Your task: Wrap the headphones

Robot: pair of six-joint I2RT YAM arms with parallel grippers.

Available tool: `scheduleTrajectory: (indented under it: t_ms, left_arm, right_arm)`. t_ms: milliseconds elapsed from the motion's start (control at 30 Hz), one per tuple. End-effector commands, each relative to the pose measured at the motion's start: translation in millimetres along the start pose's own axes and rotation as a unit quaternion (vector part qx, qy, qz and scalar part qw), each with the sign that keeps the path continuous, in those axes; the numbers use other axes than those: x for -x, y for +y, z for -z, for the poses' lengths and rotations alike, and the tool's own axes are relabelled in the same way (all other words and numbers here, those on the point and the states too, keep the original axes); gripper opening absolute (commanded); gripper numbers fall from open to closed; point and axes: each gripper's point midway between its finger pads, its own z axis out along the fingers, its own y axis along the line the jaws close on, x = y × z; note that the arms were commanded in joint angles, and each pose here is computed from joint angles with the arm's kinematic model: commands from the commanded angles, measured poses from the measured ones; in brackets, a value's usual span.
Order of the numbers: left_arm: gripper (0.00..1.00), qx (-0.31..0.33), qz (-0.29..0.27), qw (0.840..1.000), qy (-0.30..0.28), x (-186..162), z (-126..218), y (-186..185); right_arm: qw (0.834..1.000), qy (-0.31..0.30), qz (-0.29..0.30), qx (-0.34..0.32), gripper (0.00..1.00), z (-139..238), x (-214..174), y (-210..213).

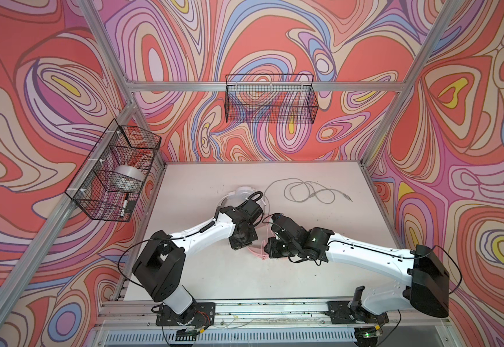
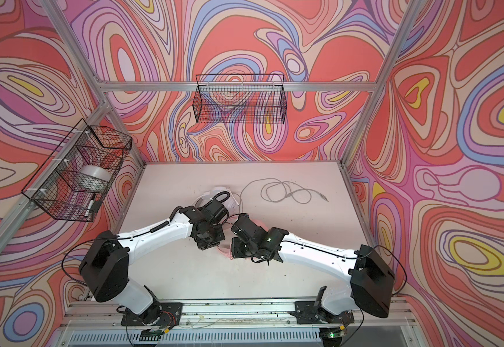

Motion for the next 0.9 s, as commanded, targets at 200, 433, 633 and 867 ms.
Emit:
scheduleTrajectory:
  t_ms: [200,433,633,867]
  left_arm:
    - [0.0,-0.014,-0.008,1.0,0.021,-14.3,4.9,-4.1]
    - [0.0,-0.012,-0.007,1.0,0.025,-15.3,1.9,-3.9]
    - [0.0,-0.009,-0.008,0.999,0.031,-16.7,-1.1,-4.7]
    - [0.0,-0.007,-0.009,0.999,0.035,-17.6,-1.4,-4.5]
  right_arm:
    - [0.998,-0.038,-0.046,-0.016,0.31,-10.7,26.2,-0.7]
    - [0.998,-0.035,-0.045,-0.021,0.34,-11.9,27.6,-3.2]
    - [0.998,-0.031,-0.043,-0.029,0.35,-12.5,27.7,-5.2]
    - [0.998,-0.025,-0.04,-0.048,0.38,-12.0,24.4,-11.9]
